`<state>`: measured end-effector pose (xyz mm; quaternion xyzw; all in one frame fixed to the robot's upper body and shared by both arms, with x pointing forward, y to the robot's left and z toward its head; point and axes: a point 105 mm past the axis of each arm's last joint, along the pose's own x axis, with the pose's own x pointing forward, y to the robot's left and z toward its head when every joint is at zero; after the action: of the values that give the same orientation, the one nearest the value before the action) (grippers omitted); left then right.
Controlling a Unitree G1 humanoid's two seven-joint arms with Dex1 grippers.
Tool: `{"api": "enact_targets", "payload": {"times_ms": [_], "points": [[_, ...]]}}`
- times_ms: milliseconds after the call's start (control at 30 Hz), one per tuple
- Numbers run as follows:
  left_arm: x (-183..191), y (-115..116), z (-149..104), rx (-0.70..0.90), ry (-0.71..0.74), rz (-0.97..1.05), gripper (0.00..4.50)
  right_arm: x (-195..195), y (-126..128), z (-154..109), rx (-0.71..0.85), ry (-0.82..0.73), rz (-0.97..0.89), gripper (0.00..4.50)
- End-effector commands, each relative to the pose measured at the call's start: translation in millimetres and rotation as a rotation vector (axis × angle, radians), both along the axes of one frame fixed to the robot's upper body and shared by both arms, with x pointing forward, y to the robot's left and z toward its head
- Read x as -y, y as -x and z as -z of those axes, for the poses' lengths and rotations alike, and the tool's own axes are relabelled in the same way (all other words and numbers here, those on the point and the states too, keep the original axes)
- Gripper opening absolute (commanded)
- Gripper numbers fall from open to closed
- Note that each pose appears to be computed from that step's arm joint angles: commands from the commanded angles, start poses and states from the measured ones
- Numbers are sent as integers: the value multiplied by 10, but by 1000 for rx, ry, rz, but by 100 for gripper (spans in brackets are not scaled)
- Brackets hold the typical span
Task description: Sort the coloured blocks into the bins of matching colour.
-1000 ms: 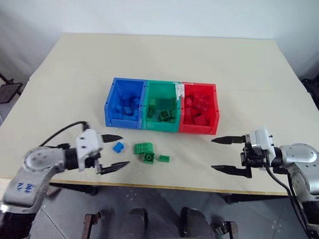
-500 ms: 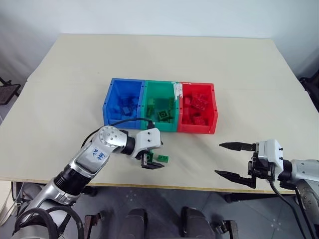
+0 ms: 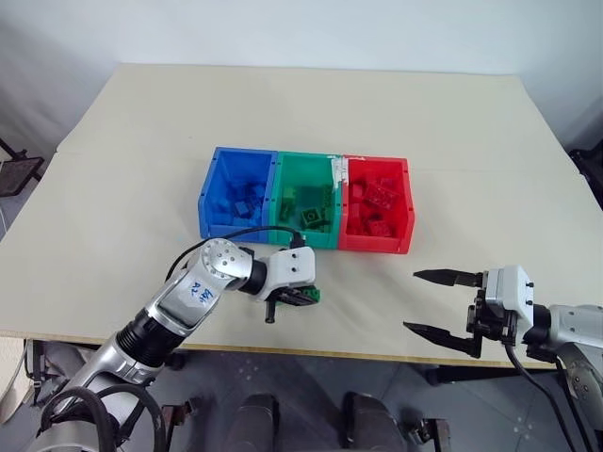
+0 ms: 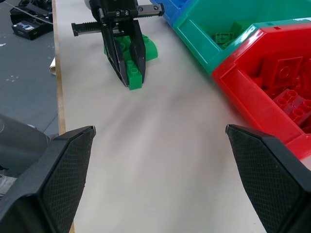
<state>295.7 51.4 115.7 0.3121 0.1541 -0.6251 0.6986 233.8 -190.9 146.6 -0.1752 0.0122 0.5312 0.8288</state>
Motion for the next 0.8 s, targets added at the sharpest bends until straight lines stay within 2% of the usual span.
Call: {"api": "enact_targets", "payload": {"times_ms": [33, 133, 300, 433, 533, 633, 800], "points": [[40, -79, -317, 50, 145, -37, 49, -19, 22, -106, 51, -39, 12, 450], [-9, -294, -665, 75, 350, -184, 49, -45, 0, -191, 106, -125, 65, 450], [-165, -697, -1108, 234, 492, -368, 49, 18, -100, -369, 191, -256, 200, 450], [-197, -942, -1172, 263, 510, -418, 49, 70, -143, -447, 235, -287, 252, 450], [-153, -977, -1202, 198, 583, -406, 49, 78, -155, -440, 243, -256, 245, 450], [-181, -913, -1208, 150, 611, -371, 148, 72, -179, -474, 249, -249, 230, 450], [-479, -778, -1197, 189, 655, -356, 300, -3, -249, -489, 247, -229, 166, 450]]}}
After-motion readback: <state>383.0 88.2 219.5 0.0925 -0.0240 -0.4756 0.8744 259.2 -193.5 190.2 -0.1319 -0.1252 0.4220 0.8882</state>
